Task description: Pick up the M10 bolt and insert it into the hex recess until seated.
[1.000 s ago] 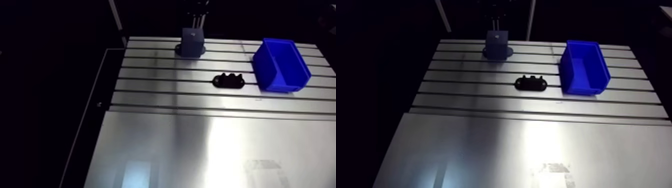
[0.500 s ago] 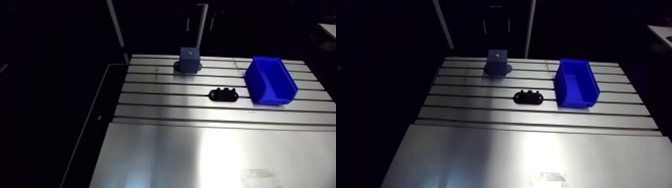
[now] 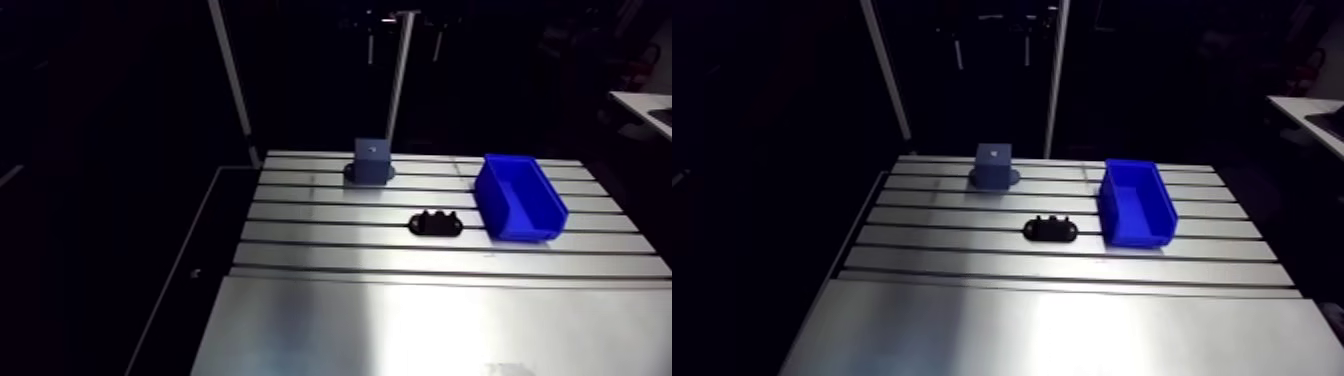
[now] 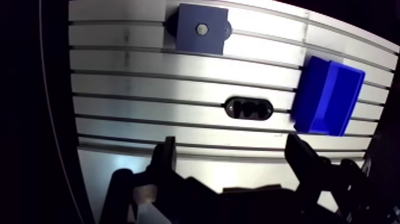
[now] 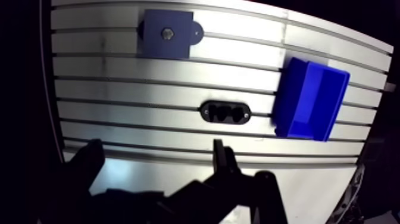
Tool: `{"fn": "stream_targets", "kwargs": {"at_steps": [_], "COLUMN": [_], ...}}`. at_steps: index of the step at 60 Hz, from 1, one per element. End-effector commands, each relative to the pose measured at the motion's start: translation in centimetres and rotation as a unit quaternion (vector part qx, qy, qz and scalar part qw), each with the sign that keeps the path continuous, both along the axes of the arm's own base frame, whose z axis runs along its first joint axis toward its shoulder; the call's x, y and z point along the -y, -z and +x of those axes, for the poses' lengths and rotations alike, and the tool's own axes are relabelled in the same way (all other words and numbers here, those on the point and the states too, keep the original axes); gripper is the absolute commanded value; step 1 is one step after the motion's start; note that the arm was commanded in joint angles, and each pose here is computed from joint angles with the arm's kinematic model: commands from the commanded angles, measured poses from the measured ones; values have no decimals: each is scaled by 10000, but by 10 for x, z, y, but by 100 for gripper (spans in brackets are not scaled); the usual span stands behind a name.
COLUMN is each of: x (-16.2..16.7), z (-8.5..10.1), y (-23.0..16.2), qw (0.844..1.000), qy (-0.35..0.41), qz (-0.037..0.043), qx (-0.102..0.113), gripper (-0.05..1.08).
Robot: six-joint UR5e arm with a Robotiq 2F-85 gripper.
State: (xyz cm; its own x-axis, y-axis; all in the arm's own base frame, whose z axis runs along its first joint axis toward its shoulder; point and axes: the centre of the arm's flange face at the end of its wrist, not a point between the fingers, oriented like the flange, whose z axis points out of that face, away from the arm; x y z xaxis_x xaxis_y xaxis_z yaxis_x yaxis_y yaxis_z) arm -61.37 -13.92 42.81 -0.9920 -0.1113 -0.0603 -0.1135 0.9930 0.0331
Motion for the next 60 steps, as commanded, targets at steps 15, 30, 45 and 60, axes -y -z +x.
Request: {"fn": "stream_targets", "kwargs": {"at_steps": [15, 30, 45, 60], "x": [-1, -1, -2, -6], "z": [60, 72, 82, 96], "y": [-32, -50, -53, -61], "qw": [9999, 9998, 10000, 10000], "qy": [-6, -20, -7, 10], "qz": [-9, -3, 8, 8], "qx": [-131, -210, -12, 94], "gripper": [1, 1, 1, 1]}}
